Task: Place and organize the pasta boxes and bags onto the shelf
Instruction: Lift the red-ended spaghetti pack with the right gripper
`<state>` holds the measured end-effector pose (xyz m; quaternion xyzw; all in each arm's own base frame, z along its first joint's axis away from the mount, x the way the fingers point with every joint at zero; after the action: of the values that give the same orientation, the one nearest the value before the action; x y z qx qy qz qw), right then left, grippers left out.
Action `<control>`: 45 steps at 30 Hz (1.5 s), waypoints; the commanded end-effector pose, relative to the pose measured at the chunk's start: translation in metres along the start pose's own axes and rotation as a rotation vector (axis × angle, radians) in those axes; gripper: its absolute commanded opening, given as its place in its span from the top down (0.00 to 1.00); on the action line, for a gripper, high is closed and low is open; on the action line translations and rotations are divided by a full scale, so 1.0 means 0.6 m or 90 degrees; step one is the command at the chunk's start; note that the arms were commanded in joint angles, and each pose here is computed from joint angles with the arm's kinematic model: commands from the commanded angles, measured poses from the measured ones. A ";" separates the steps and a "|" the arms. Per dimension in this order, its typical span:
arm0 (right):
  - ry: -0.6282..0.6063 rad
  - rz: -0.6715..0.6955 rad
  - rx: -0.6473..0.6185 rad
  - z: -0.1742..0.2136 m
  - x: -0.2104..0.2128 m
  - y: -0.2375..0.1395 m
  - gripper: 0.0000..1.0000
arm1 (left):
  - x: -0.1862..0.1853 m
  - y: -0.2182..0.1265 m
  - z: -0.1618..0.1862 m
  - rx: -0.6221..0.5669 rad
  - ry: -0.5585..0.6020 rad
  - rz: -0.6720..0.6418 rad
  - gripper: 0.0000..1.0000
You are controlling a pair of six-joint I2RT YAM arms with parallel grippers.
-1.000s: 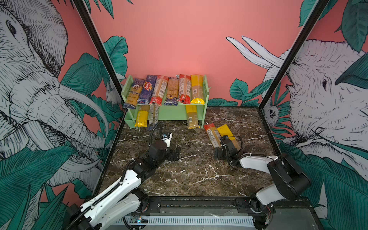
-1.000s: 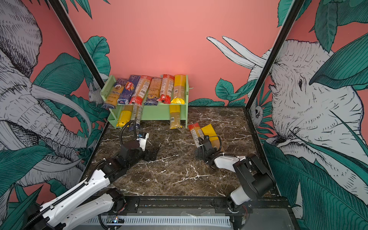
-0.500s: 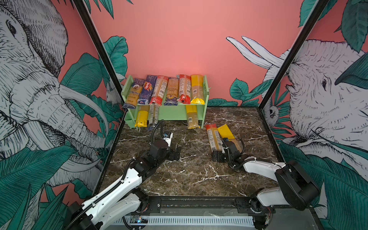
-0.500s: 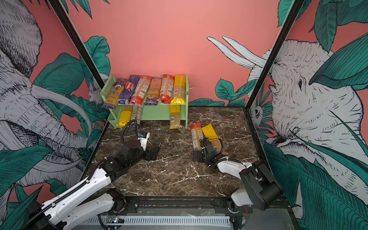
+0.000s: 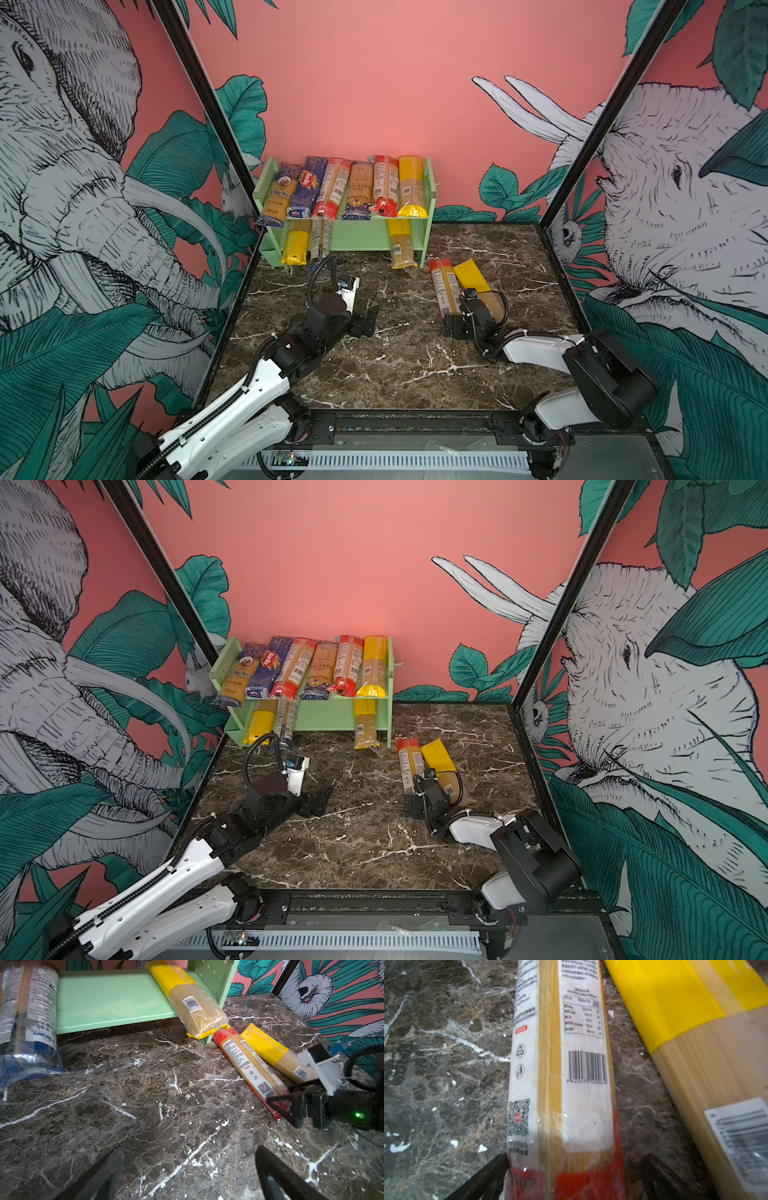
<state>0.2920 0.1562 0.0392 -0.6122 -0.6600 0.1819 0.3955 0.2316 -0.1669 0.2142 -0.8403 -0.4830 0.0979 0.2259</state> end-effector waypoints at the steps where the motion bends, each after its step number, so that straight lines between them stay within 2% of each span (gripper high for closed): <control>1: -0.019 0.032 0.035 0.029 -0.016 0.018 0.01 | 0.006 -0.008 0.009 0.004 0.004 -0.012 0.01; 9: -0.068 0.071 0.051 0.040 -0.015 0.024 0.01 | 0.013 -0.017 0.014 0.002 0.003 -0.025 0.01; 14: -0.108 0.133 0.092 0.072 -0.031 0.034 0.04 | 0.013 -0.017 0.012 0.004 0.008 -0.025 0.01; 16: -0.115 0.148 0.109 0.084 -0.038 0.037 0.17 | 0.014 -0.017 0.011 0.005 0.010 -0.027 0.01; 18: -0.113 0.161 0.120 0.093 -0.047 0.038 0.44 | 0.014 -0.019 0.010 0.006 0.013 -0.029 0.01; 19: -0.112 0.163 0.123 0.097 -0.050 0.037 0.53 | 0.016 -0.020 0.010 0.007 0.014 -0.031 0.01; 22: -0.105 0.159 0.136 0.106 -0.055 0.031 0.73 | 0.020 -0.029 0.010 0.003 0.014 -0.038 0.01; 25: -0.093 0.155 0.145 0.113 -0.060 0.020 0.88 | 0.022 -0.037 0.011 -0.004 0.006 -0.039 0.01; 26: -0.088 0.151 0.148 0.115 -0.060 0.015 1.00 | 0.022 -0.039 0.011 -0.005 0.003 -0.039 0.01; 33: -0.052 0.087 0.141 0.114 -0.038 -0.026 1.00 | 0.027 -0.052 0.019 -0.002 -0.014 -0.044 0.01; 45: -0.051 -0.024 0.097 0.079 0.016 -0.162 1.00 | 0.046 -0.078 0.030 0.004 -0.051 -0.079 0.01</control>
<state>0.2029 0.1620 0.0689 -0.5622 -0.6707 0.2531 0.4124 0.2061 -0.1272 0.2284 -0.8182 -0.5265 0.1057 0.2053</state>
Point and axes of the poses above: each gripper's point midway between its finger pads, its own y axis out along the fingers, its own x axis along the line the jaws close on, z = x × y, the point moved 2 cm from there along -y, back along the fingers, and after that the axes turned 13 degrees about y, right-handed, at the moved point
